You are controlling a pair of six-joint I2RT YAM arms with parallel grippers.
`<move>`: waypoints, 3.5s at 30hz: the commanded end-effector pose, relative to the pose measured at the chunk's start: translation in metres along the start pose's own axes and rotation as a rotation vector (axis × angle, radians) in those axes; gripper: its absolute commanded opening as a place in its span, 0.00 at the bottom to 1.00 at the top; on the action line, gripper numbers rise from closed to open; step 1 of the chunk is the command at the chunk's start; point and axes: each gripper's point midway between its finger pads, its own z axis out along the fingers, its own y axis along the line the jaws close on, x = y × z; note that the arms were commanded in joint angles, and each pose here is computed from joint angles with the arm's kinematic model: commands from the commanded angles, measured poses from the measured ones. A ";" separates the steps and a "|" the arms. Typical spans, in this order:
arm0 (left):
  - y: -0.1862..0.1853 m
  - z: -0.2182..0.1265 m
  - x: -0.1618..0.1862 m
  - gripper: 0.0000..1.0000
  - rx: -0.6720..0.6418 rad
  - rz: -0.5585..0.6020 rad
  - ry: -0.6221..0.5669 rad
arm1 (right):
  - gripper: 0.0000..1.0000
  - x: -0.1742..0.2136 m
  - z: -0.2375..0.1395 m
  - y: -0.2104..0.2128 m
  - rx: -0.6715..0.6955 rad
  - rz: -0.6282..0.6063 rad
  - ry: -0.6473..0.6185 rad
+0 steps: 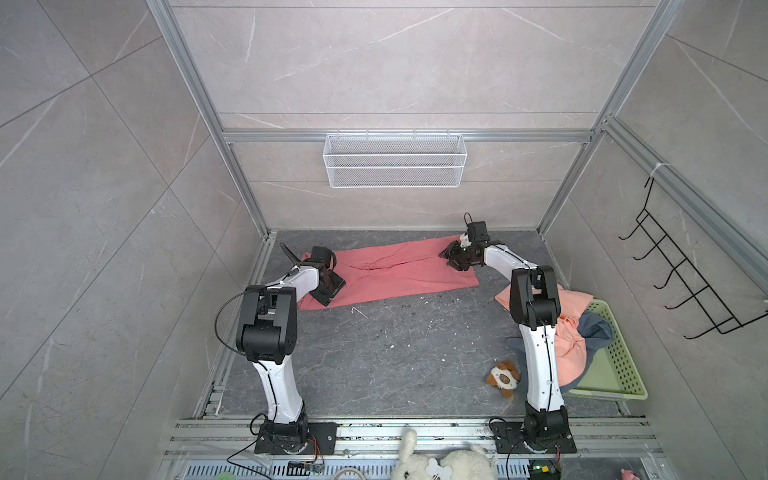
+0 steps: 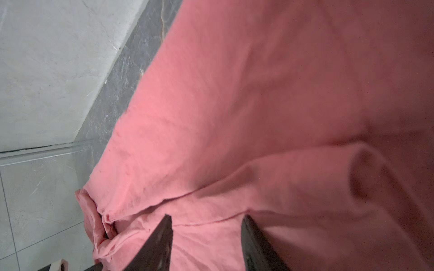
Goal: Fold and stack the t-shirts
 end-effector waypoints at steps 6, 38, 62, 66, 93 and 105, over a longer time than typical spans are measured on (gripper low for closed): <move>-0.022 0.027 -0.034 0.62 -0.009 0.065 0.044 | 0.49 0.118 -0.024 -0.071 0.189 0.068 0.229; -0.156 -0.060 0.003 0.66 0.340 0.319 0.044 | 0.53 0.211 -0.136 0.024 0.201 -0.490 0.201; -0.131 0.073 0.027 0.68 0.186 0.246 0.221 | 0.51 0.311 -0.069 -0.068 0.344 -0.283 0.463; -0.159 0.076 0.029 0.67 0.290 0.278 0.243 | 0.51 0.343 -0.072 -0.066 0.332 -0.329 0.513; -0.234 0.055 0.067 0.67 0.485 0.425 0.274 | 0.51 0.400 -0.094 -0.071 0.376 -0.512 0.585; -0.258 -0.024 0.049 0.69 0.599 0.521 0.176 | 0.53 0.379 -0.102 -0.029 0.305 -0.623 0.519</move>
